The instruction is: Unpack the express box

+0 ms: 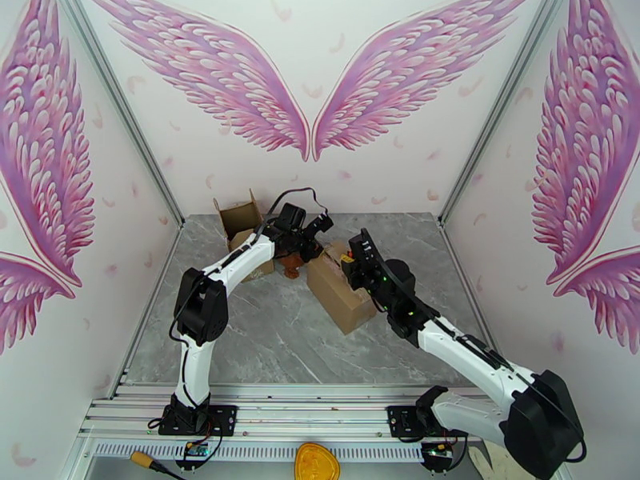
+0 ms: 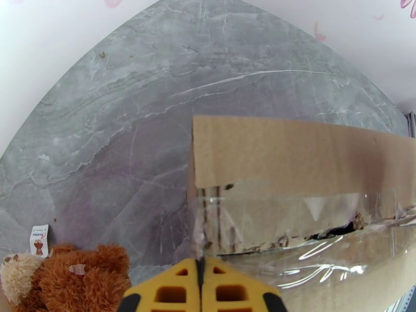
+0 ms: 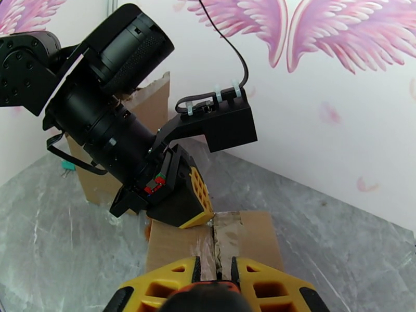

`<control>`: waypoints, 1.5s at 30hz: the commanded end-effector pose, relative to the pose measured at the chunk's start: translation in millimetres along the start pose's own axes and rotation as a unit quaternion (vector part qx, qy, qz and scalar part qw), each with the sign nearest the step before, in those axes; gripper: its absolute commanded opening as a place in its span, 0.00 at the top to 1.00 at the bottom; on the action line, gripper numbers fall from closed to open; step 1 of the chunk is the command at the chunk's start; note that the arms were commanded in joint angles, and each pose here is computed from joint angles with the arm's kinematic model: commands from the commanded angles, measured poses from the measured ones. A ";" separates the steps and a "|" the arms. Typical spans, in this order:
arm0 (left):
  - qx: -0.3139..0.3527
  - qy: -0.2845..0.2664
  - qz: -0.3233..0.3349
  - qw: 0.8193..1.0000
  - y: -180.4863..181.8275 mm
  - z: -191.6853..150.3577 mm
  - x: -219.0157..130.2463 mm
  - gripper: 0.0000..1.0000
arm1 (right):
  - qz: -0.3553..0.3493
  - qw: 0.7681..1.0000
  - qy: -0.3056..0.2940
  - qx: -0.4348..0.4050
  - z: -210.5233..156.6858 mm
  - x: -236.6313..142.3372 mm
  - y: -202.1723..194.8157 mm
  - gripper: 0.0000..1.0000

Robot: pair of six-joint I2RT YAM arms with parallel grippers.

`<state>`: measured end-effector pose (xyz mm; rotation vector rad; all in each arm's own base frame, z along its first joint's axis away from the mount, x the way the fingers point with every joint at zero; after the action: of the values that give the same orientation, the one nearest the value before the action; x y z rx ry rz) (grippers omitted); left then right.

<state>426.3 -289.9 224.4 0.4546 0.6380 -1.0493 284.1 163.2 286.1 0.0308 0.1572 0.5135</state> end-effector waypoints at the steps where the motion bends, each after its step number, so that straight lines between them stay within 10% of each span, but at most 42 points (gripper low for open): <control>1: -0.001 0.042 0.006 0.999 -5.3 -10.8 -0.1 1.00 | 0.006 1.000 -0.017 -0.004 12.9 0.4 1.0 1.00; 45: -0.041 0.079 0.063 0.994 20.8 -27.7 -3.1 1.00 | 0.000 0.985 0.156 0.078 -28.9 -83.5 2.4 1.00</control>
<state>418.9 -292.4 224.6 0.4280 0.6800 -1.0673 224.2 131.3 295.7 0.1092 0.3121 0.5178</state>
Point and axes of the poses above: each hand's point on the last joint's axis, 136 mm out from that joint toward the fingers, its own x axis out along the fingers, its own y axis along the line the jaws close on, z = x × y, the point moved 8 cm from there along -x, back along the fingers, and after that the axes turned 10 degrees about x, right-handed, at the moved point
